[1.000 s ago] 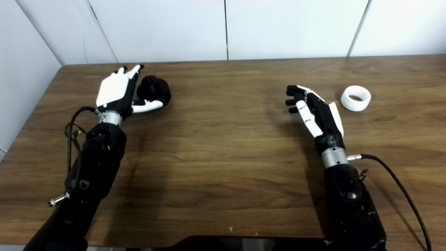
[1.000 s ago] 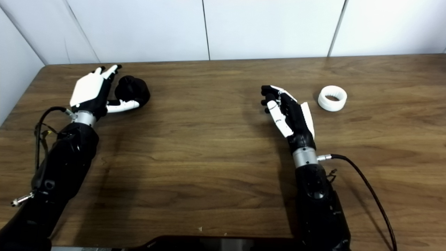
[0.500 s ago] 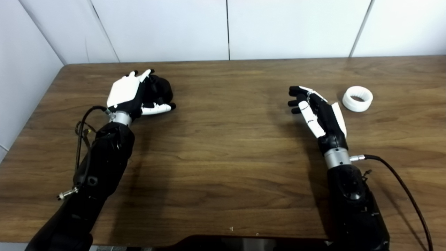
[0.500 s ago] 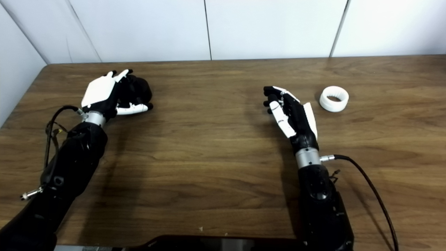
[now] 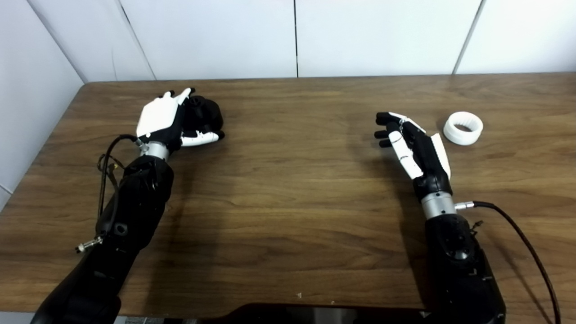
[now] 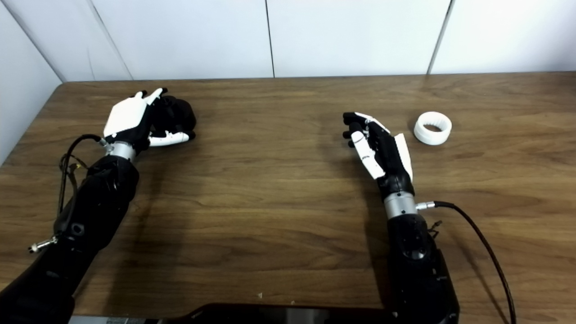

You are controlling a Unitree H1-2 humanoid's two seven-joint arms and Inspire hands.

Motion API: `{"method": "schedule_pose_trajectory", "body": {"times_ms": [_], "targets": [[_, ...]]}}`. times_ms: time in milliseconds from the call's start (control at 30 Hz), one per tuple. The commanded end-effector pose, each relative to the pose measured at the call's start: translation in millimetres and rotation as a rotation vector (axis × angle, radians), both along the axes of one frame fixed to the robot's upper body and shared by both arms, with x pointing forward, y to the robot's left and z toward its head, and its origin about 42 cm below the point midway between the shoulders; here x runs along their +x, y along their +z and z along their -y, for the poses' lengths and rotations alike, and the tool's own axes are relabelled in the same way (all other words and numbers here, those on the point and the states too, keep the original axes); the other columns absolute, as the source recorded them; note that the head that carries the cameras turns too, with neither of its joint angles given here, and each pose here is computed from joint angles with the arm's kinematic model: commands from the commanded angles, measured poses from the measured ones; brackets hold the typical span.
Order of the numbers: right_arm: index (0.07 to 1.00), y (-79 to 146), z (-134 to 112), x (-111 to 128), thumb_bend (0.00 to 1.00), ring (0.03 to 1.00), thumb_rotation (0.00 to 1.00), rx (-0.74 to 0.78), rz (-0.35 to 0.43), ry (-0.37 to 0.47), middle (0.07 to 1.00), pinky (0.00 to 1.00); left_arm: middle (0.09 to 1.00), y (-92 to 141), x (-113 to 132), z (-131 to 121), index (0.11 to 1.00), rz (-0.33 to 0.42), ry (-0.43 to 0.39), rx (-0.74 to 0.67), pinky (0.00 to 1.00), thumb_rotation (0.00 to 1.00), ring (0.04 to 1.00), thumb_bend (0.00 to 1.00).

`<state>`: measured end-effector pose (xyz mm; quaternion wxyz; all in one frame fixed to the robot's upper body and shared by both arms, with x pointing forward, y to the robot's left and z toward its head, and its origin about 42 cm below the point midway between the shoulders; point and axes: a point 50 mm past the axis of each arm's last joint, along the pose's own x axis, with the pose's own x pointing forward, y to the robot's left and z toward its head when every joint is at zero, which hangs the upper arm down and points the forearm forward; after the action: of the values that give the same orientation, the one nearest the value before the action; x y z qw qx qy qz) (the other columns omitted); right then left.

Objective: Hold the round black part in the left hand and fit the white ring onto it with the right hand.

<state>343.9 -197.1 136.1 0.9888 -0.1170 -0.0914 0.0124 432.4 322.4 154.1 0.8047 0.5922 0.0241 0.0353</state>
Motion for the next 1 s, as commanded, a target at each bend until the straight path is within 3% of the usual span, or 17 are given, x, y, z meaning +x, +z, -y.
{"method": "schedule_pose_trajectory", "body": {"times_ms": [0,200,333,500,967], "targets": [[0.743,8.8,4.5,0.0,0.39,0.689,0.78,-0.018,0.046,-0.004,0.767,0.64,0.921,27.4,15.2,-9.1,0.956,0.068,0.021,0.040,1.00,0.57,1.000,1.00],[0.746,9.2,6.9,-1.6,0.39,0.683,0.79,-0.030,0.052,-0.006,0.765,0.65,0.894,25.2,18.2,-11.4,0.916,0.069,0.057,0.048,1.00,0.51,0.978,1.00],[0.743,8.2,8.6,-2.8,0.41,0.682,0.80,-0.023,0.048,-0.008,0.763,0.65,0.789,20.0,17.8,-11.3,0.778,0.097,0.103,0.003,1.00,0.39,0.855,0.99],[0.740,9.3,9.2,-2.8,0.41,0.679,0.79,-0.021,0.050,-0.008,0.759,0.64,0.700,14.3,16.6,-11.3,0.686,0.121,0.143,-0.048,1.00,0.33,0.784,0.98],[0.731,10.9,10.6,-0.8,0.41,0.681,0.77,-0.005,0.059,-0.007,0.761,0.64,0.635,1.2,12.2,-13.3,0.649,0.117,0.175,-0.122,1.00,0.26,0.773,0.98]]}}
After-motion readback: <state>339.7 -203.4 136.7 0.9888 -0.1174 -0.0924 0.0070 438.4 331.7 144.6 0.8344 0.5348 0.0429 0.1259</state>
